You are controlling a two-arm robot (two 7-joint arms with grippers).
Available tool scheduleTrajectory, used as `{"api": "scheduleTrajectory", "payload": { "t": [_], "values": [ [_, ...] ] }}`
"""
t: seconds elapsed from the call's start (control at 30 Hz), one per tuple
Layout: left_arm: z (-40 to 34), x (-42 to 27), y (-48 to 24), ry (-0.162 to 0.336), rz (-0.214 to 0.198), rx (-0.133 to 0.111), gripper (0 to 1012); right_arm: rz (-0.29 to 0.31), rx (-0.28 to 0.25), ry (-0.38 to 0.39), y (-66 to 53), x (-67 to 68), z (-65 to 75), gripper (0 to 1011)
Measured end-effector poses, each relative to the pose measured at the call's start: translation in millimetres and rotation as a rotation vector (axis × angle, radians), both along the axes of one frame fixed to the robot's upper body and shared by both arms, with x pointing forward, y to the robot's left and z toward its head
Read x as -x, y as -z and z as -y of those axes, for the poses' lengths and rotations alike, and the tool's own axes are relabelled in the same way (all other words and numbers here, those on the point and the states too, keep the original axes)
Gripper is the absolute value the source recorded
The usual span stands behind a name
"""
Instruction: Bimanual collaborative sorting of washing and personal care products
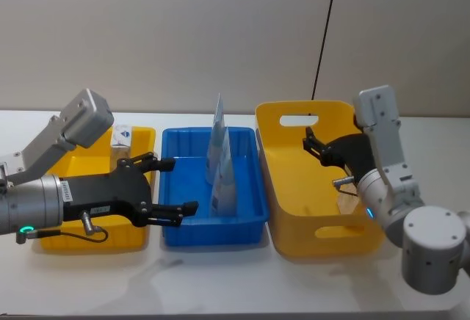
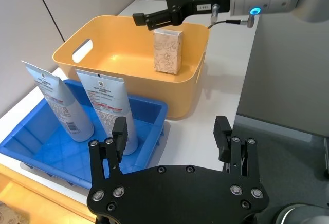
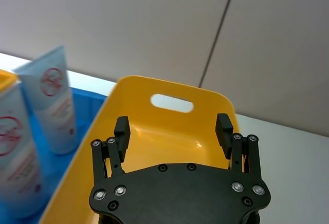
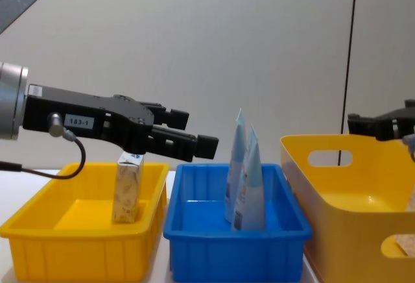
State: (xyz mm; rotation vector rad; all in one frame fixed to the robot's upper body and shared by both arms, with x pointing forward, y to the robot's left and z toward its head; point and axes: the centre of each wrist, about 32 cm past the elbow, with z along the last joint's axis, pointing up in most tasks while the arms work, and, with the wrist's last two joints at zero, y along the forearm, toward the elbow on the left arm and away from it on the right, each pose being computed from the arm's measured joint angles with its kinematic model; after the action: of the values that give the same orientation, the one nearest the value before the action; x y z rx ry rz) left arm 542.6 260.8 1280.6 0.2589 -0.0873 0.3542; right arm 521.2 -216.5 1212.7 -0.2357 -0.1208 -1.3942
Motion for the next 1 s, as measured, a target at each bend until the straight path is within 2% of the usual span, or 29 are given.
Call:
{"api": "scheduleTrajectory", "payload": {
  "t": [0.27, 0.5, 0.7, 1.0],
  "values": [
    [0.0, 0.0, 0.0, 0.0, 0.0, 0.0, 1000, -0.036, -0.049, -0.117, -24.0, 7.9, 6.6, 1003],
    [0.0, 0.0, 0.0, 0.0, 0.0, 0.0, 1000, -0.069, -0.081, -0.191, -37.8, 16.3, 5.0, 1003],
    [0.0, 0.0, 0.0, 0.0, 0.0, 0.0, 1000, -0.11, -0.101, -0.235, -43.3, 23.5, 0.3, 1003],
    [0.0, 0.0, 0.0, 0.0, 0.0, 0.0, 1000, -0.17, -0.116, -0.268, -39.7, 31.3, -12.4, 1003]
  ]
}}
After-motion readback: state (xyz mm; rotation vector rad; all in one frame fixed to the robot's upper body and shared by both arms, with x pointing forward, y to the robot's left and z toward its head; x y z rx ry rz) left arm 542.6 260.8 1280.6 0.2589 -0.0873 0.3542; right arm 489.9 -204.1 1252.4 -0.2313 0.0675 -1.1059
